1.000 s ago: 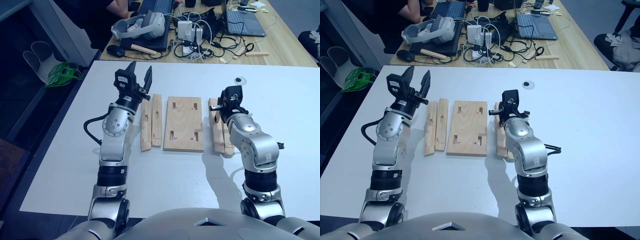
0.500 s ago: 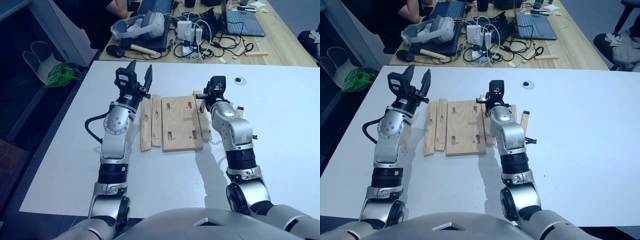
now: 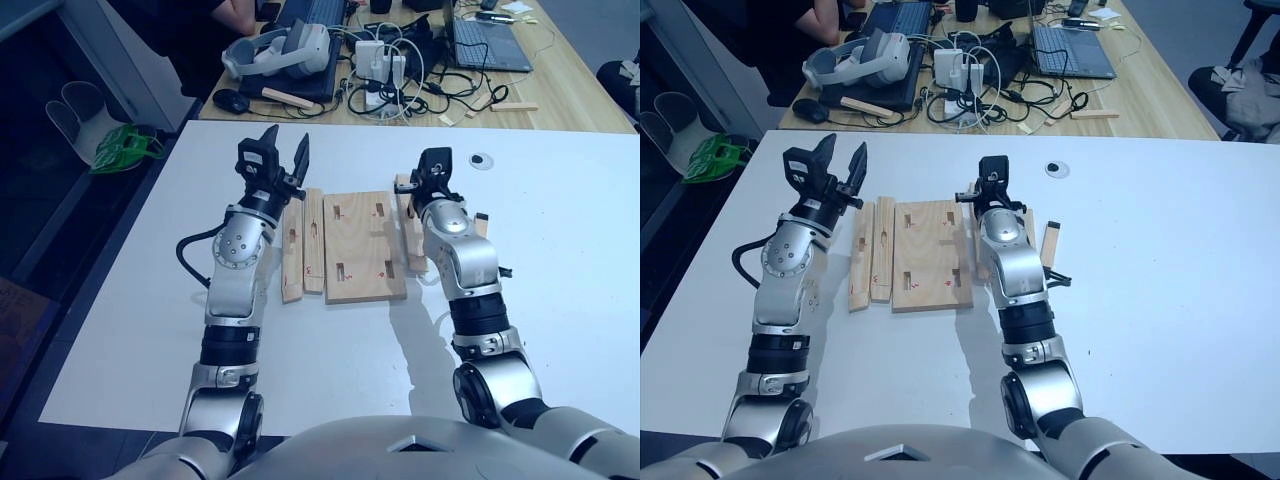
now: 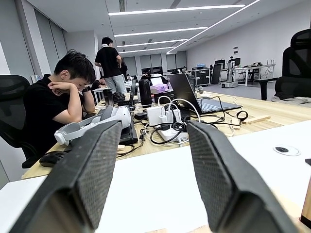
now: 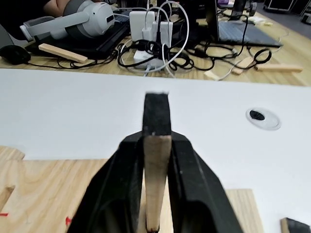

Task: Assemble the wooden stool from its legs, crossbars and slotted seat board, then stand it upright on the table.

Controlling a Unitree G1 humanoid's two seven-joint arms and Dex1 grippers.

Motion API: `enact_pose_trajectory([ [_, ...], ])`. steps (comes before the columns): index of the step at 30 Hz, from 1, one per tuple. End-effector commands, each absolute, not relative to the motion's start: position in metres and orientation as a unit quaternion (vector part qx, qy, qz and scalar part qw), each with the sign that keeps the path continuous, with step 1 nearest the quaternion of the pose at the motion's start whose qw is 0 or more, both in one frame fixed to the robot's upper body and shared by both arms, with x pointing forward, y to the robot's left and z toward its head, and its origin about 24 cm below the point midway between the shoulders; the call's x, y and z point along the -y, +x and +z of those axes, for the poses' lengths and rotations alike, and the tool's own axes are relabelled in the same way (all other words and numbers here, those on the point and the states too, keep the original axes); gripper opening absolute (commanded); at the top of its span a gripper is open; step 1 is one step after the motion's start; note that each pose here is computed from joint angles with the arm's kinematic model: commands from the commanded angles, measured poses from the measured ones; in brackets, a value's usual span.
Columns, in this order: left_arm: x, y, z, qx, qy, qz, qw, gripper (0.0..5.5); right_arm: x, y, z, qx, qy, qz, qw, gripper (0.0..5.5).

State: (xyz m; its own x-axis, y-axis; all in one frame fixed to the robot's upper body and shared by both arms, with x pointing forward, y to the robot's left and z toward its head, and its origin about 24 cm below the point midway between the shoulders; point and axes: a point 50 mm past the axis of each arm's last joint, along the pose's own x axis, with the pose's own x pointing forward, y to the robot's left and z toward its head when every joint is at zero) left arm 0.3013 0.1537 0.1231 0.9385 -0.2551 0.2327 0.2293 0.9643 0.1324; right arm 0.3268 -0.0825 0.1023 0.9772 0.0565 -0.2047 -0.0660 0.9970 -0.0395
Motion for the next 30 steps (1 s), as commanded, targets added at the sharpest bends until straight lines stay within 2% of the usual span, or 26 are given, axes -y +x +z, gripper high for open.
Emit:
enact_pose_trajectory([
  [1,-0.152,0.304,0.126,0.128,0.051,-0.128,0.982,2.47,0.080,0.327,0.123,-0.035,-0.031,0.039,0.998,1.39],
  [4,-0.153,0.304,0.125,0.126,0.051,-0.128,0.982,2.47,0.082,0.329,0.137,0.007,-0.018,0.040,0.999,1.87],
  [8,-0.153,0.305,0.126,0.125,0.051,-0.129,0.982,2.47,0.083,0.346,0.188,0.097,-0.001,0.039,0.994,1.87],
  [10,-0.152,0.306,0.126,0.124,0.052,-0.130,0.982,2.47,0.081,0.359,0.212,0.108,0.017,0.048,0.993,1.87],
  [12,-0.151,0.306,0.126,0.125,0.053,-0.131,0.982,2.47,0.076,0.373,0.223,0.074,0.043,0.065,0.994,1.87],
  [14,-0.150,0.306,0.127,0.126,0.053,-0.132,0.982,2.47,0.076,0.382,0.206,0.013,0.051,0.067,0.996,1.87],
  [18,-0.147,0.307,0.128,0.129,0.051,-0.133,0.981,2.47,0.082,0.374,0.091,-0.173,0.052,0.066,0.981,1.87],
  [27,-0.148,0.306,0.127,0.124,0.048,-0.131,0.982,2.47,0.082,0.378,0.089,-0.146,0.073,0.071,0.984,1.87],
  [30,-0.149,0.306,0.126,0.122,0.046,-0.131,0.983,2.47,0.082,0.379,0.104,-0.078,0.063,0.074,0.992,1.87],
])
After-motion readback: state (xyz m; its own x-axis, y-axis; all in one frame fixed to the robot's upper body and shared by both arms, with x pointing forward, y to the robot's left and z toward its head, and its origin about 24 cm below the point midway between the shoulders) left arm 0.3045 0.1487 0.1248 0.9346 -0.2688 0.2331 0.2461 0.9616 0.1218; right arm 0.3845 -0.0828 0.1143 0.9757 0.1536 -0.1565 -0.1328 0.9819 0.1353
